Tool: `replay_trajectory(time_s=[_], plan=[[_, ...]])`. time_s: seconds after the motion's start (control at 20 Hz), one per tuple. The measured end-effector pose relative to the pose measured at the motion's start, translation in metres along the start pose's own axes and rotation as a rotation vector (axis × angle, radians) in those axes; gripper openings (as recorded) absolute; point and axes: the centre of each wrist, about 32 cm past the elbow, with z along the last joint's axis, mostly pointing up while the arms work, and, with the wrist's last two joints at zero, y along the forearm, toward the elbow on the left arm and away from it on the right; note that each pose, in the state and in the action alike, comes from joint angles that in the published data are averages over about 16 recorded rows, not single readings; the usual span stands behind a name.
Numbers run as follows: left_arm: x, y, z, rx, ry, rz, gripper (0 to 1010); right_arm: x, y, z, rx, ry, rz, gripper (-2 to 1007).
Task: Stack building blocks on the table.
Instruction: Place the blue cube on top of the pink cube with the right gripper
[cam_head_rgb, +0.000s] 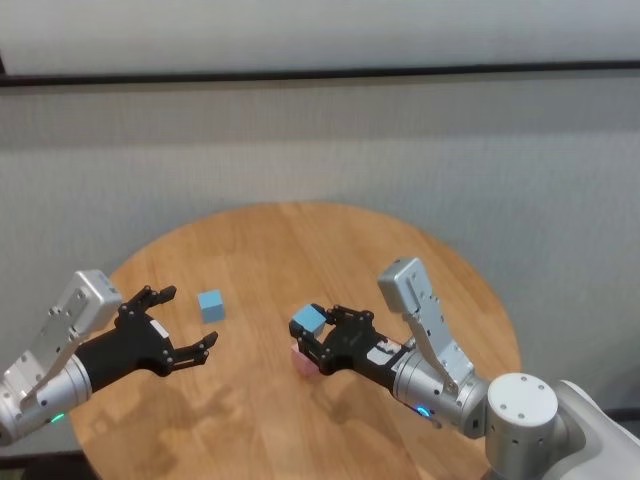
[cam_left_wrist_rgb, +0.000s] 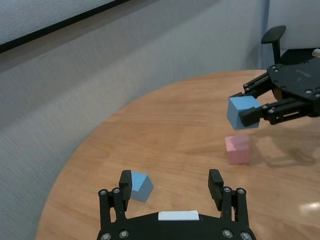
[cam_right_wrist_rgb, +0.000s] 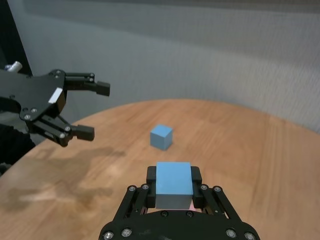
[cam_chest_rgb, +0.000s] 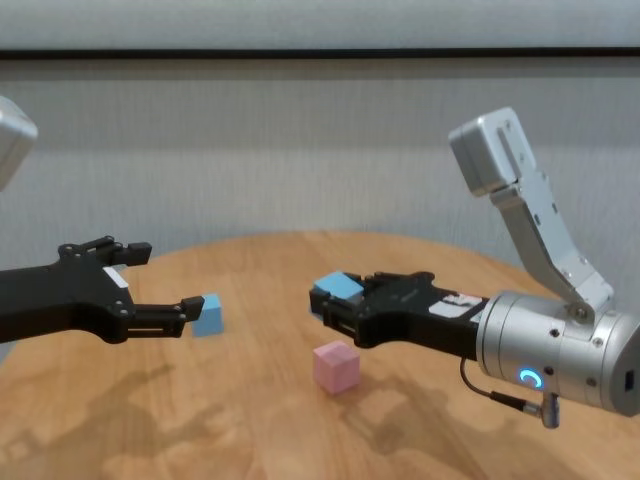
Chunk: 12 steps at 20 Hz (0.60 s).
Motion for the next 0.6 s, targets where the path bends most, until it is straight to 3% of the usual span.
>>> replay_trajectory(time_s=[0.6], plan=[[0.0, 0.0, 0.0, 0.0, 0.0, 0.0, 1002, -0.0014, 0.0031, -0.0114, -0.042, -0.01, -0.009, 370]])
